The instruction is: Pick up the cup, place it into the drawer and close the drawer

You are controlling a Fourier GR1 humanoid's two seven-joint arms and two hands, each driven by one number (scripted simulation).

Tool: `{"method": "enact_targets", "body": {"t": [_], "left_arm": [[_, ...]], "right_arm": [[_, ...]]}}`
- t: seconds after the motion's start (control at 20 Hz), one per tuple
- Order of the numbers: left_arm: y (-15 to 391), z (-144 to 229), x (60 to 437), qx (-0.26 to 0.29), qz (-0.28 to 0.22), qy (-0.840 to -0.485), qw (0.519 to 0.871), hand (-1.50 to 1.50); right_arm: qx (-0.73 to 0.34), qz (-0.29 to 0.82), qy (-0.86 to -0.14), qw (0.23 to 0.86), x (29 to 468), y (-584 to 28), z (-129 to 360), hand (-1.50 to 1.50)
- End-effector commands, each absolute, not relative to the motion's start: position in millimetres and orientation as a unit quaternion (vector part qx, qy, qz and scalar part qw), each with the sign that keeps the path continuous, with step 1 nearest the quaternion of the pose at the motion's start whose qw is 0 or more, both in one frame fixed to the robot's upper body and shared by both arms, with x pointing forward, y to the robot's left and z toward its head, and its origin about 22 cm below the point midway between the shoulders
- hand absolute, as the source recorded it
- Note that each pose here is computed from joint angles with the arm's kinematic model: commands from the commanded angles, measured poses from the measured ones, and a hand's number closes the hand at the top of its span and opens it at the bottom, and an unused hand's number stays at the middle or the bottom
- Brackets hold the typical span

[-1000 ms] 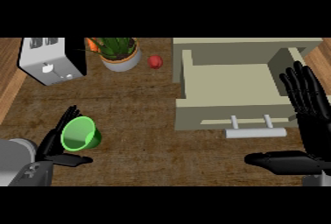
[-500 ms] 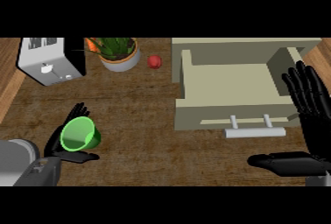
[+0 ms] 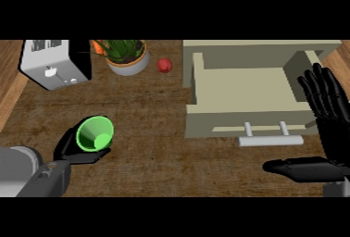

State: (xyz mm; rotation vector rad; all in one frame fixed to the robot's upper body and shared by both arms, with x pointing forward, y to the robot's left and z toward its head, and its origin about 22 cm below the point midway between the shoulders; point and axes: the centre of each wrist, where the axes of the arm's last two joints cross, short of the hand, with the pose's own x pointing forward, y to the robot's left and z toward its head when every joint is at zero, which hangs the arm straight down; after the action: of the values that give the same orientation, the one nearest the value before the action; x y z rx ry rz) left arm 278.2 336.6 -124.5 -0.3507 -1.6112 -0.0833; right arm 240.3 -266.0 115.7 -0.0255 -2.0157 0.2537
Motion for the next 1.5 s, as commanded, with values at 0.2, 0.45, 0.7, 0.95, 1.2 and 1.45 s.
{"method": "enact_targets", "body": {"t": [0.2,0.45,0.7,0.95,1.2,1.45], "left_arm": [[308.7,-130.3,282.8,-0.309,0.018,-0.731,0.608,1.50],[323.9,-128.8,278.0,-0.221,0.090,-0.778,0.581,1.50],[304.5,-134.7,277.6,-0.085,0.156,-0.819,0.545,1.50],[307.3,-120.8,292.6,-0.104,0.154,-0.841,0.509,1.50],[296.3,-92.2,320.6,-0.131,0.129,-0.858,0.480,1.50],[267.2,-47.6,357.9,-0.160,0.069,-0.866,0.469,1.50]], "right_arm": [[-0.007,0.107,-0.844,0.526,243.2,-257.8,112.7,-1.50],[-0.018,0.107,-0.838,0.535,236.5,-268.7,108.9,-1.50],[-0.021,0.108,-0.845,0.523,239.9,-267.7,108.7,-1.50],[-0.030,0.104,-0.843,0.527,229.2,-264.2,100.0,-1.50],[-0.034,0.095,-0.840,0.533,242.8,-264.4,101.1,-1.50],[-0.043,0.094,-0.839,0.535,239.1,-274.5,115.0,-1.50]]}}
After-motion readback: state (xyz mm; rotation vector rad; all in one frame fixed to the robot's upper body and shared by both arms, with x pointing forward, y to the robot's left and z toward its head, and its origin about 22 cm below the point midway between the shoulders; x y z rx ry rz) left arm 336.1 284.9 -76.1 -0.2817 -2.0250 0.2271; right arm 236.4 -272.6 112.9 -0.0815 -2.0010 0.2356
